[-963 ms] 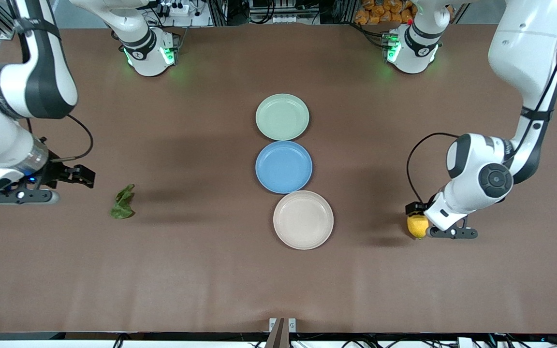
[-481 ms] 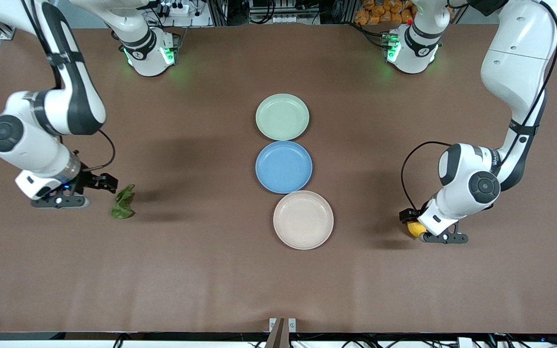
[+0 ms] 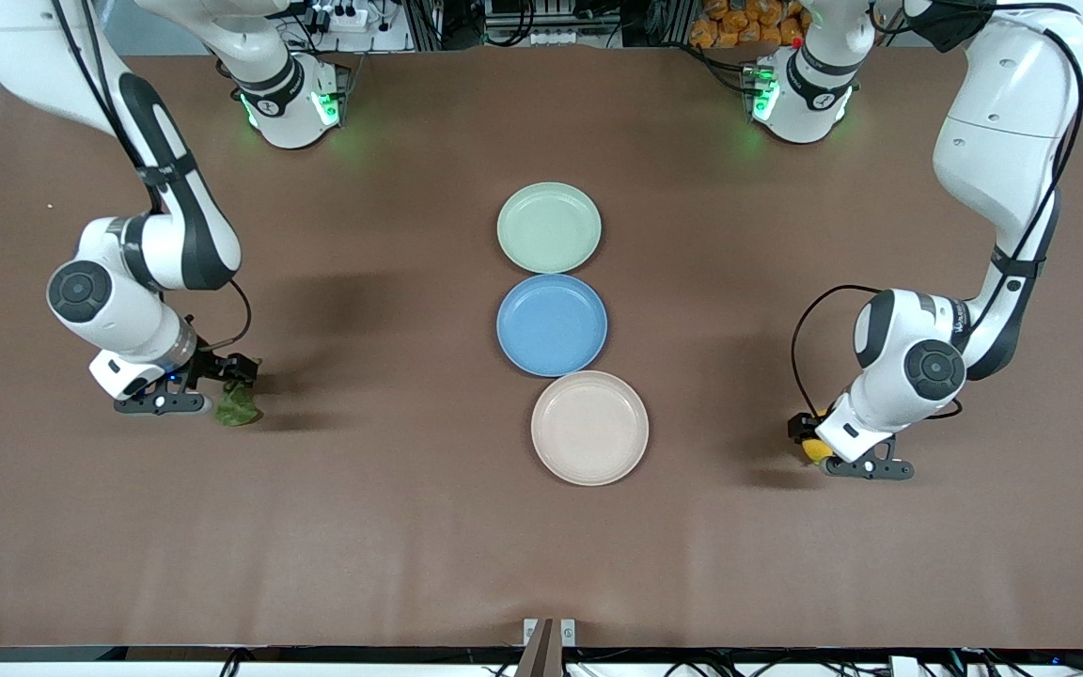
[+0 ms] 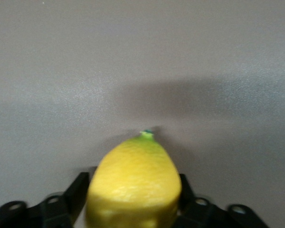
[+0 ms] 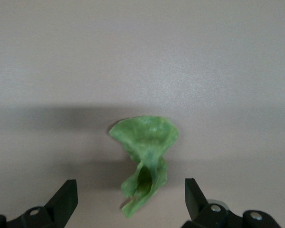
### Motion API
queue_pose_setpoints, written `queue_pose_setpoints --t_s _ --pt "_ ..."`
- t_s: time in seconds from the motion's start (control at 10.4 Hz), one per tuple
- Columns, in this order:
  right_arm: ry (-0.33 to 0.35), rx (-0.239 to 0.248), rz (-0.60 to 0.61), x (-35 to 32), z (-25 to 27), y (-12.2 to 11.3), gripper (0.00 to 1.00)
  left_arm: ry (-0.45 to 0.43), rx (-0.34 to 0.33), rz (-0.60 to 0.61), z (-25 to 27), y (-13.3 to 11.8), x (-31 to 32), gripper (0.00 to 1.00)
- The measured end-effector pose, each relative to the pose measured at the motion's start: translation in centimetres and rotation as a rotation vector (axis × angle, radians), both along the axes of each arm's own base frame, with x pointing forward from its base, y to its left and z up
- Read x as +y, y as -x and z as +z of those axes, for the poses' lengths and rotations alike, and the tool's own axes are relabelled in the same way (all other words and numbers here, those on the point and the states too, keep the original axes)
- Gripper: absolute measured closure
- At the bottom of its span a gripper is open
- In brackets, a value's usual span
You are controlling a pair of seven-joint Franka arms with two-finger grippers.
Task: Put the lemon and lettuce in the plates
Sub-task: 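Close the left gripper on the lemon while the right gripper grasps the lettuce, then carry the lemon onto the white plate and open the left gripper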
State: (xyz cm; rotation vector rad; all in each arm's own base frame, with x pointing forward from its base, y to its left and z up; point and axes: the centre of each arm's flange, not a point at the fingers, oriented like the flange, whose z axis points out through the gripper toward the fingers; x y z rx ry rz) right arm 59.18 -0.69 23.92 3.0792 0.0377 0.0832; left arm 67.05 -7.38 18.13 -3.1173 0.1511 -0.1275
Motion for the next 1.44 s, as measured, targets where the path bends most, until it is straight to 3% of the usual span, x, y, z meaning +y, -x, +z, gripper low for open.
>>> queue_pose_setpoints --t_s 0.1,0.48,0.87,1.16,1.25,1.44 --pt "-0.001 -0.003 -0.002 -0.2 -1.4 0.0 0.00 0.000 -0.005 -0.001 0.1 -0.1 0.0 0.33" --pt "-0.001 -0.013 -0.010 -0.7 -4.6 0.0 0.00 0.026 -0.075 0.036 4.7 -0.9 -5.5 0.33" --pt "0.004 -0.007 -0.025 -1.6 -6.2 0.0 0.02 0.123 -0.153 0.122 11.2 1.6 -20.4 0.33" --pt "0.004 -0.011 -0.026 -1.6 -6.2 -0.3 0.42 0.210 -0.153 0.179 11.7 3.0 -28.8 0.33" --pt "0.004 -0.009 -0.026 -1.6 -6.1 -0.4 0.62 0.239 -0.135 0.205 10.5 3.1 -30.6 0.33" --pt "0.005 -0.003 -0.027 -1.6 -5.7 -0.8 0.93 0.265 -0.105 0.260 6.6 3.9 -33.6 0.33"
